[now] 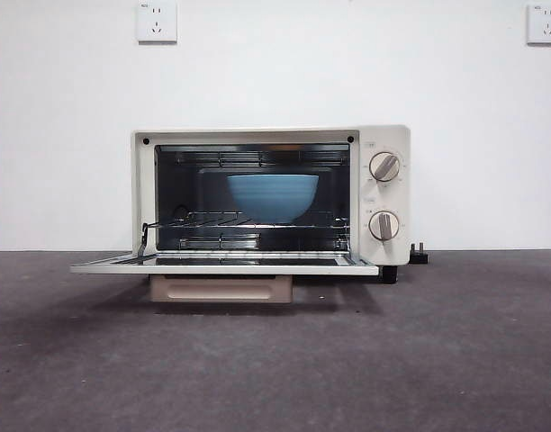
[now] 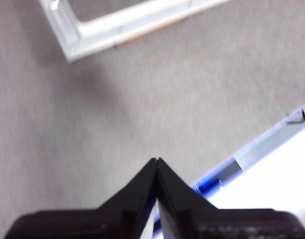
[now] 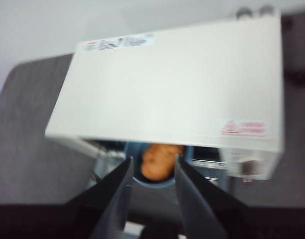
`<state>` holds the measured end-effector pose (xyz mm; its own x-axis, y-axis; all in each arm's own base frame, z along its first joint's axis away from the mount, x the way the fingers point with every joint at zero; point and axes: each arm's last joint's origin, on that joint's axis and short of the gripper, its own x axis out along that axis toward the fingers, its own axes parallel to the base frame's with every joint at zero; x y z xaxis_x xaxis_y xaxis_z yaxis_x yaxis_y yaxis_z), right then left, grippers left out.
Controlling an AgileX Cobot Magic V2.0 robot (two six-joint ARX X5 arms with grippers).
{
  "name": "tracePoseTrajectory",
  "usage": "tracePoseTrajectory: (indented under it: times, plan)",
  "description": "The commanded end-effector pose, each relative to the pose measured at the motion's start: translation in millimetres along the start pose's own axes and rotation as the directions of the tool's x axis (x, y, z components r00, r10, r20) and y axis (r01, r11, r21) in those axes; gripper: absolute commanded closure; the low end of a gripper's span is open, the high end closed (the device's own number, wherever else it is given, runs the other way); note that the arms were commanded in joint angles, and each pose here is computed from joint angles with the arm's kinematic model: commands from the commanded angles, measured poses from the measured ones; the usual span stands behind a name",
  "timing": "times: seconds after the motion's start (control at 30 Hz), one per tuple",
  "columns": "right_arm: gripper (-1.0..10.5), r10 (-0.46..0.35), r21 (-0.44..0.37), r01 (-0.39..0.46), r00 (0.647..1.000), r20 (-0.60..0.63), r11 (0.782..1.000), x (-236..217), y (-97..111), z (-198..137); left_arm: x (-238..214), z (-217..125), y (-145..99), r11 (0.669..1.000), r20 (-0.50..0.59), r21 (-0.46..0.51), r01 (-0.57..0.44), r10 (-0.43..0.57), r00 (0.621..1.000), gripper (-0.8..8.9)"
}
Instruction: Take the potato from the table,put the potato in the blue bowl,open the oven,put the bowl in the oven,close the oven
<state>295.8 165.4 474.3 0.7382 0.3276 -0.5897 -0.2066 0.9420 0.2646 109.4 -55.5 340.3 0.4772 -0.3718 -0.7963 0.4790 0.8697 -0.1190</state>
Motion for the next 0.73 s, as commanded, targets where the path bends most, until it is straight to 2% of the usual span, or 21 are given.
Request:
tracePoseTrajectory:
  times: [0.03, 0.17, 0.23, 0.3, 0.47, 0.67, 0.73]
  plan:
    - [8.0, -0.03, -0.247, 0.025, 0.999, -0.014, 0.969, -23, -4, -5, 12, 9, 1, 1.0, 0.005, 0.022, 0.003, -0.003, 1.0, 8.2]
    - [8.0, -0.127, -0.348, 0.112, 0.992, -0.021, 0.931, -54, -13, -12, 29, 22, 6, 1.0, -0.014, 0.008, -0.006, 0.006, 1.0, 8.2]
    - [8.0, -0.195, -0.381, 0.171, 0.98, -0.027, 0.909, -66, -18, -16, 40, 29, 10, 1.0, -0.034, -0.002, -0.011, 0.011, 0.999, 8.21]
    - [8.0, -0.225, -0.39, 0.205, 0.974, -0.004, 0.898, -75, -25, -16, 50, 35, 15, 1.0, -0.049, -0.02, 0.013, -0.014, 0.999, 8.22]
    - [8.0, -0.172, -0.399, 0.171, 0.985, 0.033, 0.901, -104, -36, -15, 75, 49, 36, 0.98, -0.037, -0.103, 0.172, -0.176, 0.984, 8.22]
    - [8.0, -0.227, -0.335, 0.244, 0.97, 0.09, 0.91, -134, -60, -18, 109, 55, 77, 0.923, -0.038, -0.265, 0.279, -0.3, 0.953, 8.22]
    - [8.0, -0.237, -0.325, 0.252, 0.968, 0.087, 0.912, -141, -67, -23, 118, 54, 88, 0.913, -0.052, -0.296, 0.281, -0.309, 0.95, 8.22]
